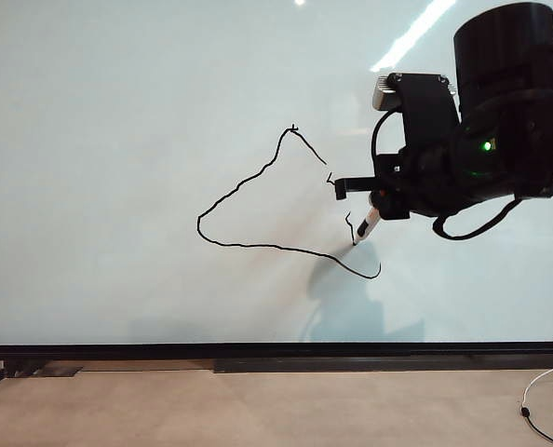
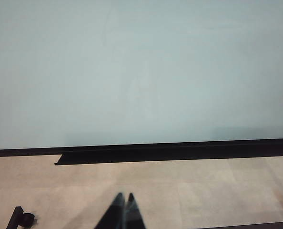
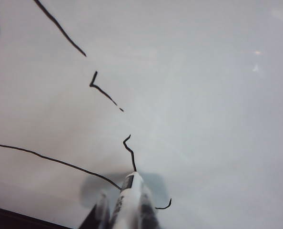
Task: Pick up the pen on the shelf to the right of the whiteboard and draw a triangle.
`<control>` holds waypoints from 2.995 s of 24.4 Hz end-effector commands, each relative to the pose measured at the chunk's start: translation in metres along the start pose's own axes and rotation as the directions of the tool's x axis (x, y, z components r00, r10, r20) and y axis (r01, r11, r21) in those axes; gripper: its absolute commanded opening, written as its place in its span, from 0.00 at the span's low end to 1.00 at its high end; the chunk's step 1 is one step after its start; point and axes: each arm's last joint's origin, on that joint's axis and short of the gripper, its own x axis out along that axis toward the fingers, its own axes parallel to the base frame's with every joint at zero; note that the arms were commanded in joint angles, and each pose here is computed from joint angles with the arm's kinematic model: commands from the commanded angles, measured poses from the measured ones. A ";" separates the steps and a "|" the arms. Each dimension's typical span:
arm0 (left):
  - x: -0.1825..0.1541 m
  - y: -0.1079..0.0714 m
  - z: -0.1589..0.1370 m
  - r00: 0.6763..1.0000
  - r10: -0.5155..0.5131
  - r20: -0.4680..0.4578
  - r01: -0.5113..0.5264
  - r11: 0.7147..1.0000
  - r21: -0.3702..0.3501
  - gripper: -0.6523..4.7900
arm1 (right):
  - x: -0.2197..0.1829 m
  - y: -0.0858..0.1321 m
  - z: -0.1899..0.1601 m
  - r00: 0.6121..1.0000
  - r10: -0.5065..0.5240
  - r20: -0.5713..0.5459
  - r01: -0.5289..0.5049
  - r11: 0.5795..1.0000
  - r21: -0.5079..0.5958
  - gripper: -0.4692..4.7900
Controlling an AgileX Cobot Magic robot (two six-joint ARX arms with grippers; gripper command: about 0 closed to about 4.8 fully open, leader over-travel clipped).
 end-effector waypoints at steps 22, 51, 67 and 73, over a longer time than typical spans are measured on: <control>0.000 0.000 0.002 1.000 0.000 0.012 0.000 1.000 0.001 0.11 | 0.006 -0.010 -0.011 0.999 -0.047 0.023 0.047 0.999 0.013 0.08; 0.000 0.000 0.002 1.000 0.000 0.012 0.000 1.000 0.001 0.11 | -0.156 -0.038 0.013 0.964 -0.265 0.022 0.266 0.962 -0.067 0.08; 0.000 0.000 0.002 1.000 0.000 0.012 0.000 1.000 0.001 0.11 | -0.220 -0.059 0.007 0.938 -0.329 0.108 0.337 0.940 -0.060 0.08; 0.000 0.000 0.001 1.000 -0.004 0.004 0.004 1.000 0.001 0.11 | -0.219 -0.060 0.006 0.946 -0.307 0.101 0.316 0.944 -0.093 0.08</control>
